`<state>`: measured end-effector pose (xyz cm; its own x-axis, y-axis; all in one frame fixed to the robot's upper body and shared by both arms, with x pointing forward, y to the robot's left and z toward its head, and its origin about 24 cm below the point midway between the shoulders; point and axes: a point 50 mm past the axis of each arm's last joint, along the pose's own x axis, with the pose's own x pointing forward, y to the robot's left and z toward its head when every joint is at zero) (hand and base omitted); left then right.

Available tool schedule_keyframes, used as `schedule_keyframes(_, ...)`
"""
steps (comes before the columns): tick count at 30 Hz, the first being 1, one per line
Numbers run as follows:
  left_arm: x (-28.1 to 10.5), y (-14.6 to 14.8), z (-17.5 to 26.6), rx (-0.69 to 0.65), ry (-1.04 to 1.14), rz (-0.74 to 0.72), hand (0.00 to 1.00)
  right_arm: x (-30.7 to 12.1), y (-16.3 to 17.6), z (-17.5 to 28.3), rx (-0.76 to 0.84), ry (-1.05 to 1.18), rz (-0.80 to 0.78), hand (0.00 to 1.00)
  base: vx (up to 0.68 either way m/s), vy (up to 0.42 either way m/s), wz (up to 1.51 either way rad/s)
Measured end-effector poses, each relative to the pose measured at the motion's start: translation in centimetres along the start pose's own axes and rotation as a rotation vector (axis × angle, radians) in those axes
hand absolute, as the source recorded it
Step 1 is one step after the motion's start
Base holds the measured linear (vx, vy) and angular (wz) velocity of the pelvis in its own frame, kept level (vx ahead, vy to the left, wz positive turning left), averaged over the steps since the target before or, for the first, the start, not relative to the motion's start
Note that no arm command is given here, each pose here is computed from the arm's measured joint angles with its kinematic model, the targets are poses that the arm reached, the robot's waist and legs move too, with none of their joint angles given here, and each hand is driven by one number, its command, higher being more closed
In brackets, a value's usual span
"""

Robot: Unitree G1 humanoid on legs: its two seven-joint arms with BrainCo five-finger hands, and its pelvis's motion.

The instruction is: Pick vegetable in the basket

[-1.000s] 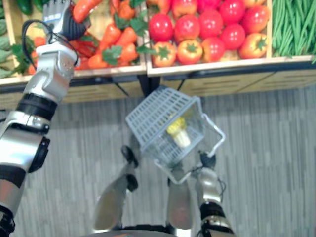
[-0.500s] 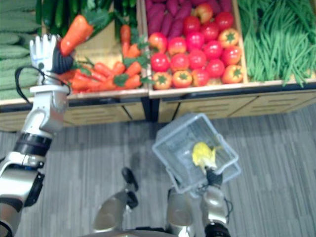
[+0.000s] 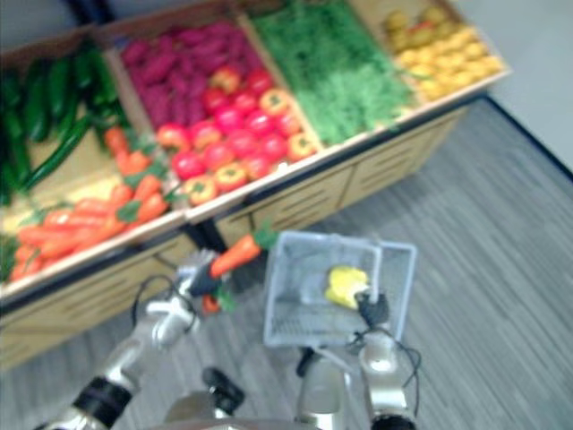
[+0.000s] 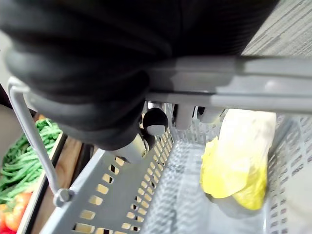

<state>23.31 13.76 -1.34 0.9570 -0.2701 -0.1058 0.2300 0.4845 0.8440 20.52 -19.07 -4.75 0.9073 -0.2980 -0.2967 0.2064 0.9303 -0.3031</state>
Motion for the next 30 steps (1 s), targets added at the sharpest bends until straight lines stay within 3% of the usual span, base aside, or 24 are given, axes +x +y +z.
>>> schedule_keyframes(3,-0.3,-3.6,0.6,-0.083,0.033,-0.140,1.00,-0.9,0.7,0.3,-0.006,-0.024,0.076,1.00,0.10,-0.187,-1.75)
schedule_keyframes(9,0.3,-6.0,1.7,-0.159,0.064,-0.195,1.00,-1.7,2.3,1.4,0.039,-0.070,0.195,1.00,0.04,-0.088,-1.57)
schedule_keyframes(14,0.0,-6.6,1.6,-0.169,0.086,-0.182,1.00,-2.4,4.4,1.7,-0.008,-0.094,0.341,1.00,0.03,0.043,-1.87)
schedule_keyframes(18,-0.1,-7.3,1.3,-0.178,0.122,-0.199,1.00,-3.1,4.0,1.6,-0.017,-0.102,0.401,1.00,0.03,0.109,-1.59)
schedule_keyframes(30,4.3,-4.6,2.3,-0.060,0.055,-0.148,1.00,-4.3,4.7,2.7,0.122,-0.122,0.504,1.00,0.06,0.075,-0.44)
